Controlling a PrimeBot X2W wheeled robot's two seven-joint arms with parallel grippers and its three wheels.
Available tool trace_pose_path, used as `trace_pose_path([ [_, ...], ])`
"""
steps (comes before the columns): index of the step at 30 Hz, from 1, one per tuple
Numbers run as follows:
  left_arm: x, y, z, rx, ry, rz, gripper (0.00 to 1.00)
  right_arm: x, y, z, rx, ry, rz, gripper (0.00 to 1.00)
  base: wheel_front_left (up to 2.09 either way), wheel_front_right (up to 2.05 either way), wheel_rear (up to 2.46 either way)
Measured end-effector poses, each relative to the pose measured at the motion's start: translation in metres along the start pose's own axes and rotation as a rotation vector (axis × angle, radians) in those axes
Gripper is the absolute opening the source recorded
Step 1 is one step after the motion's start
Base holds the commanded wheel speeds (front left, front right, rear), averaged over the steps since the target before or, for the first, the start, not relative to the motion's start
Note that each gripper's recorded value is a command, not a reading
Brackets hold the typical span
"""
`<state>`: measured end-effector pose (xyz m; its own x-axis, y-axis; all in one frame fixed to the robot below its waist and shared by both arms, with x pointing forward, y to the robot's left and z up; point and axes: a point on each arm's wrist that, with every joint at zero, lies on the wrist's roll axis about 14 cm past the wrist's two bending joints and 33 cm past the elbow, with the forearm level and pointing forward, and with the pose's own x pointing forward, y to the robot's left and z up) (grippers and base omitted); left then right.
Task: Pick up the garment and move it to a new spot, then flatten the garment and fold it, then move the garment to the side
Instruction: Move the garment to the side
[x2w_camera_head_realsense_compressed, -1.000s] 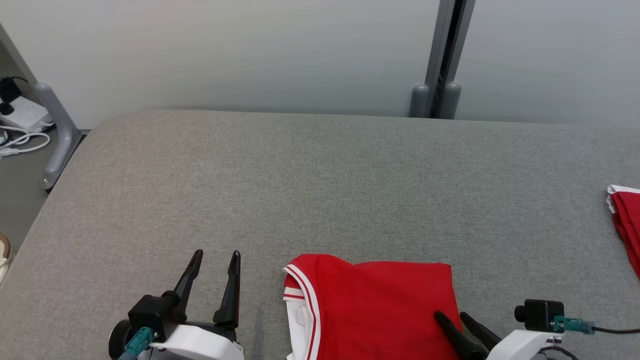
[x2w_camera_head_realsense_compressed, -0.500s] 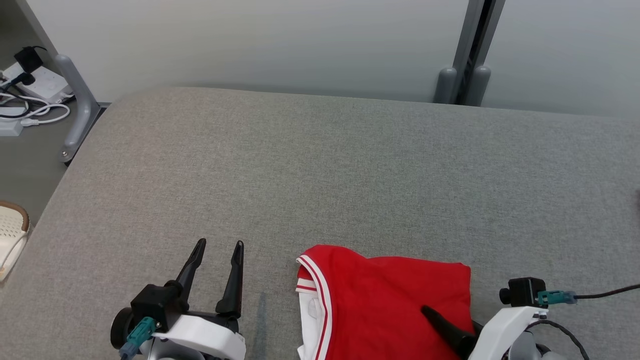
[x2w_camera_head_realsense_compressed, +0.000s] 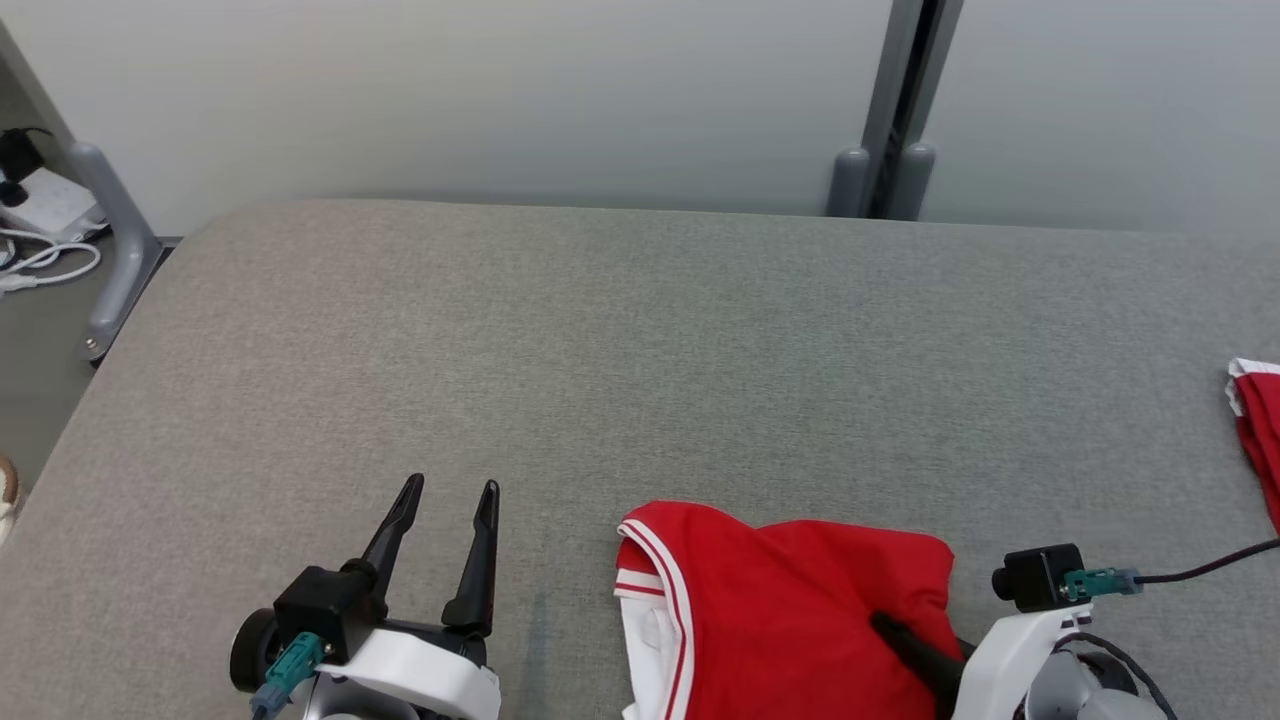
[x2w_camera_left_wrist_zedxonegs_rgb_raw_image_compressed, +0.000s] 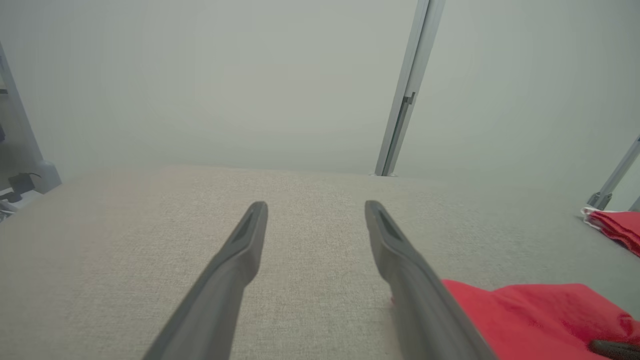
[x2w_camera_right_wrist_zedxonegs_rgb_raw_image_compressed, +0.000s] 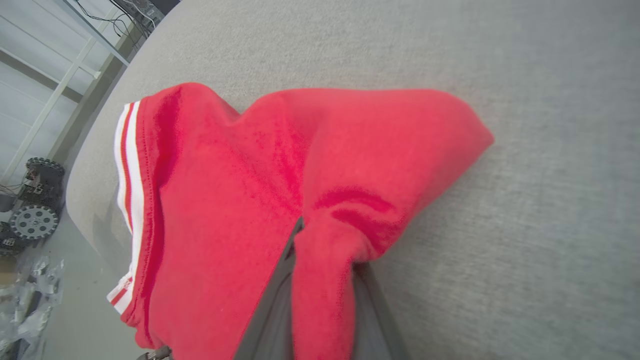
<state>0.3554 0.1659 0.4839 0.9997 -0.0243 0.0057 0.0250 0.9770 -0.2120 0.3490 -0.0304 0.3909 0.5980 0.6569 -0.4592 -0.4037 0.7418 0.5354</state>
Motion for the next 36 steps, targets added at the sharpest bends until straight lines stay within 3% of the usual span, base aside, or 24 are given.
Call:
trace_pose_path([
  [8, 0.018, -0.047, 0.003, -0.007, -0.012, -0.147, 1.0, -0.043, -0.052, 0.033, -0.258, -0.003, -0.111, 0.0, 0.0, 0.0, 0.0],
  [18, 0.066, -0.128, -0.001, -0.029, -0.016, -0.403, 1.0, -0.114, -0.151, 0.127, -0.576, -0.012, -0.367, 0.0, 0.0, 0.0, 0.0],
  [28, 0.105, -0.175, -0.038, -0.06, 0.039, -0.56, 1.0, -0.175, -0.231, 0.192, -0.66, -0.002, -0.622, 0.0, 0.0, 0.0, 0.0],
  [36, 0.118, -0.186, -0.083, -0.08, 0.122, -0.609, 1.0, -0.197, -0.281, 0.203, -0.678, 0.061, -0.761, 0.0, 0.0, 0.0, 0.0],
])
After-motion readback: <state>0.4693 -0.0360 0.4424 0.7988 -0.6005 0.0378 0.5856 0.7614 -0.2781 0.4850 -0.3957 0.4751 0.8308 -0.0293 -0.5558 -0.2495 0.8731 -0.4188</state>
